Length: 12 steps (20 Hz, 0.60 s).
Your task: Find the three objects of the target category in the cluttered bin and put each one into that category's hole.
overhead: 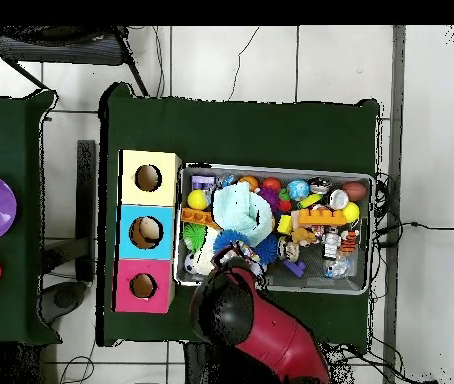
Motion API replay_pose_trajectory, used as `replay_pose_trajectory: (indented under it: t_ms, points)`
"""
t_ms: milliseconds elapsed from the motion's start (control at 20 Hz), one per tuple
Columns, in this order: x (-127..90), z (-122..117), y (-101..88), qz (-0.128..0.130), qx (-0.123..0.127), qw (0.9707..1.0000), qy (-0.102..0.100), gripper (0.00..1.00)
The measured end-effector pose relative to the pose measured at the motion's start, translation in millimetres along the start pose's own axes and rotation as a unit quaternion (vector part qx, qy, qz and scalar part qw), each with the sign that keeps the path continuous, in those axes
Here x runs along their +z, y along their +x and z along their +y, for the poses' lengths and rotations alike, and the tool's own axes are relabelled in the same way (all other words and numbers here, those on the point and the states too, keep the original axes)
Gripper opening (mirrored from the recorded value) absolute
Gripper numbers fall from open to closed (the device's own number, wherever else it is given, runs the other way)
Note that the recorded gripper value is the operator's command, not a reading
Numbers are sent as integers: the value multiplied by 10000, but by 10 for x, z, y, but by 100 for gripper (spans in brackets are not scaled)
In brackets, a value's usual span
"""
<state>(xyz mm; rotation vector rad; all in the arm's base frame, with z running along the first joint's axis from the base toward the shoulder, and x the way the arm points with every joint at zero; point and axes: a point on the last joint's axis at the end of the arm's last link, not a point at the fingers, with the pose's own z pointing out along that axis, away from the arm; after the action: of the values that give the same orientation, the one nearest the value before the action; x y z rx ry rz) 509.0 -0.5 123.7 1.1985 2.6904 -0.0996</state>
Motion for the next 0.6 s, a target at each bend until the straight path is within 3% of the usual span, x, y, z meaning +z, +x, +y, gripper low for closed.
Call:
replay_pose_trajectory:
  t_ms: [600]
  points:
    - [90, -64, 320, 281, 91, 9995, 146, 0]
